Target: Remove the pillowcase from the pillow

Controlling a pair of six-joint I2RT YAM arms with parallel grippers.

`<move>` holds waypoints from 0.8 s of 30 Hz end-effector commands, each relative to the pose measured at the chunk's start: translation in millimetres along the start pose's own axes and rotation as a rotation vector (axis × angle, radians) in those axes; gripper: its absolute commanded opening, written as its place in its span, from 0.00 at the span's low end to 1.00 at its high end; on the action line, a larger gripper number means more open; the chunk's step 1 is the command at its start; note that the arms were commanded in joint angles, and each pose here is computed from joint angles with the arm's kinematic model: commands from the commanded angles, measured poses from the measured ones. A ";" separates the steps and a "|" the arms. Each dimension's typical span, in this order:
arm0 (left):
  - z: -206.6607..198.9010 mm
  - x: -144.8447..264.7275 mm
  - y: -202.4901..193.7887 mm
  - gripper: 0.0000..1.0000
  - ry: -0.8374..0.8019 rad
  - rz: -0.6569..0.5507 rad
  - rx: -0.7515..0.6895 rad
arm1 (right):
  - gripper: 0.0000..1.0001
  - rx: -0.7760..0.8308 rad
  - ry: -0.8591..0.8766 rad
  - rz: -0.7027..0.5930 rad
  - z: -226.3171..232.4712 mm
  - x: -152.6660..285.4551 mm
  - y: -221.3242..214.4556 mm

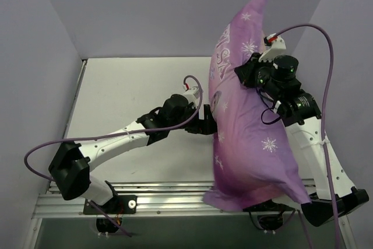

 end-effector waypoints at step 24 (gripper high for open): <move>101.8 260.3 -12.3 0.94 0.619 -0.373 0.079 | 0.77 0.101 0.254 0.121 132.4 -52.0 -83.3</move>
Point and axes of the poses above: each gripper's point midway between its finger pads, its own x axis back along the fingers, its own z axis along the line the jaws close on, y = z × x, the point moved 2 cm from there along x, back along the fingers, and after that the axes turned 5 degrees about -x, right-handed, at the moved point
